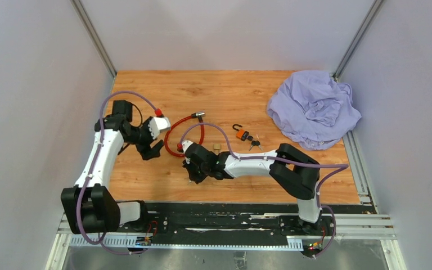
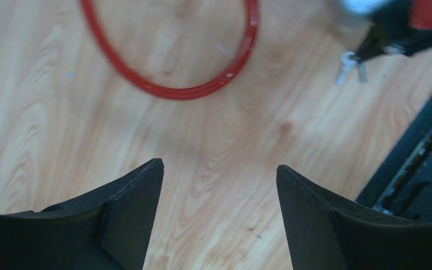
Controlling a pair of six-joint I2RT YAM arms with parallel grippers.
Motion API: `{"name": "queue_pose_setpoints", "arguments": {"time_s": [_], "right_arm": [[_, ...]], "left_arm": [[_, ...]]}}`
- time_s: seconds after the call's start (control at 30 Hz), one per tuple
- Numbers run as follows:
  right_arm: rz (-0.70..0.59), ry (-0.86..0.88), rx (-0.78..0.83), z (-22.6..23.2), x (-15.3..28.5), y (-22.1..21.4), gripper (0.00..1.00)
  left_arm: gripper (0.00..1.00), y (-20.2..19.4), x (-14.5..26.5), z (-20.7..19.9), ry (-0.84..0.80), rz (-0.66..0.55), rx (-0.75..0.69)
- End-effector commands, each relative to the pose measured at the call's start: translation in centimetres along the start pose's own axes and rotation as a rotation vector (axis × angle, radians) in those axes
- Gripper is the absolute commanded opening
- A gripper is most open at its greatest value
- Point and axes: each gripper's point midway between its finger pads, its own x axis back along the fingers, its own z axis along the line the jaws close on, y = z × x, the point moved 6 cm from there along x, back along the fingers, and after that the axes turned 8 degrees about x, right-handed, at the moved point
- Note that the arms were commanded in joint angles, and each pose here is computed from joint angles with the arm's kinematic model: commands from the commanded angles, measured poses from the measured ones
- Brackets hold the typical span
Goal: Unlock with the key
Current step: Pick up the key from the center of the board.
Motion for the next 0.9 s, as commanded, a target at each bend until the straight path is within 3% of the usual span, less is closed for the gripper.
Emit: {"name": "queue_pose_setpoints", "arguments": {"time_s": [0.0, 0.13, 0.3, 0.57, 0.87], "right_arm": [[-0.059, 0.056, -0.079, -0.2, 1.0, 0.5, 0.01], [-0.118, 0.124, -0.152, -0.8, 2.2, 1.1, 0.01], [-0.204, 0.177, -0.159, -0.6, 4.9, 3.2, 0.01], [-0.324, 0.241, -0.129, 0.6, 10.5, 6.9, 0.01], [-0.464, 0.244, -0.147, 1.3, 16.0, 9.9, 0.01]], "left_arm": [[0.78, -0.7, -1.1, -3.1, -0.089, 0.048, -0.124], [0.76, -1.3, -2.3, -5.3, -0.161, 0.063, -0.125], [0.75, -0.2, -2.0, -7.4, -0.225, -0.064, -0.082], [0.72, 2.0, -0.7, -11.7, -0.307, -0.239, -0.291], [0.65, 4.1, 0.0, -13.3, -0.338, -0.377, -0.254]]}}
